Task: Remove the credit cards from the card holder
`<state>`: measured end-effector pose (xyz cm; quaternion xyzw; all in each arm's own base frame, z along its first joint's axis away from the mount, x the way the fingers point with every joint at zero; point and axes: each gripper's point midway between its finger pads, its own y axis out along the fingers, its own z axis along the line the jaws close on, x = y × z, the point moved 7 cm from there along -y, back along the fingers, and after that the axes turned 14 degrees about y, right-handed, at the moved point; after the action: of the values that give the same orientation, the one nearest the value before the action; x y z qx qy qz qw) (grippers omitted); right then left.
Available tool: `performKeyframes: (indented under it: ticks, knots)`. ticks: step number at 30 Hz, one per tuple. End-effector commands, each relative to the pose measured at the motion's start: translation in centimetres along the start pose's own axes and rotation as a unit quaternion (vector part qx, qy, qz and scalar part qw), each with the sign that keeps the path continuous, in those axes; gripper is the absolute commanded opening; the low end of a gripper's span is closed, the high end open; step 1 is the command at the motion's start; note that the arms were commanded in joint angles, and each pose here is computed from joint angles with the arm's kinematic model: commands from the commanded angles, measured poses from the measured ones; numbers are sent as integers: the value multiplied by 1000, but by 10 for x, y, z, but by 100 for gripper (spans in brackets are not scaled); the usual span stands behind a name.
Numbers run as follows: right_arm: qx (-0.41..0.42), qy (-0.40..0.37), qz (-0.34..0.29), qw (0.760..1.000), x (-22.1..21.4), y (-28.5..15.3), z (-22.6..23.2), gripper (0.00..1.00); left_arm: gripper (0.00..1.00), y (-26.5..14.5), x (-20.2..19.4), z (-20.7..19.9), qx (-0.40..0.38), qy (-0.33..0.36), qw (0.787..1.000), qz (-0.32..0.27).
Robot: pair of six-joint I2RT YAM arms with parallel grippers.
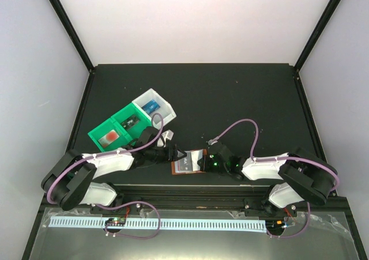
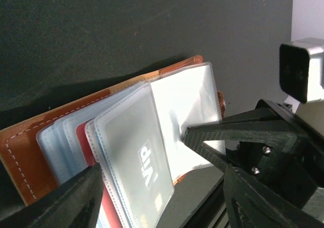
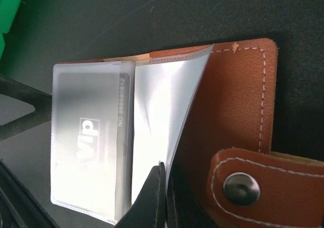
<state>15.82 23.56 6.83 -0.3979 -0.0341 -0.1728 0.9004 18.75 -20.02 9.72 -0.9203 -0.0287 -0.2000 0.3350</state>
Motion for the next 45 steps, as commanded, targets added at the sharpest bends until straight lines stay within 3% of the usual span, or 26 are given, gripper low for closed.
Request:
performKeyframes:
  ticks: [1,8,12,22,45]
  knots:
    - [9,3,-15,1000,2,-2,3,1,64,-7,11,-17,-17,26,999,-13]
    - [3,-6,-26,1000,6,-6,5,2,60,-13,10,-17,1,33,999,-18]
    - [6,-1,-26,1000,5,-6,4,9,71,-17,9,-14,20,31,999,-23]
    - [7,3,-20,1000,2,-5,0,6,77,-9,10,-18,-26,23,999,-32]
    - [9,4,-15,1000,1,-3,-2,6,78,6,2,-2,-8,-7,1000,-12]
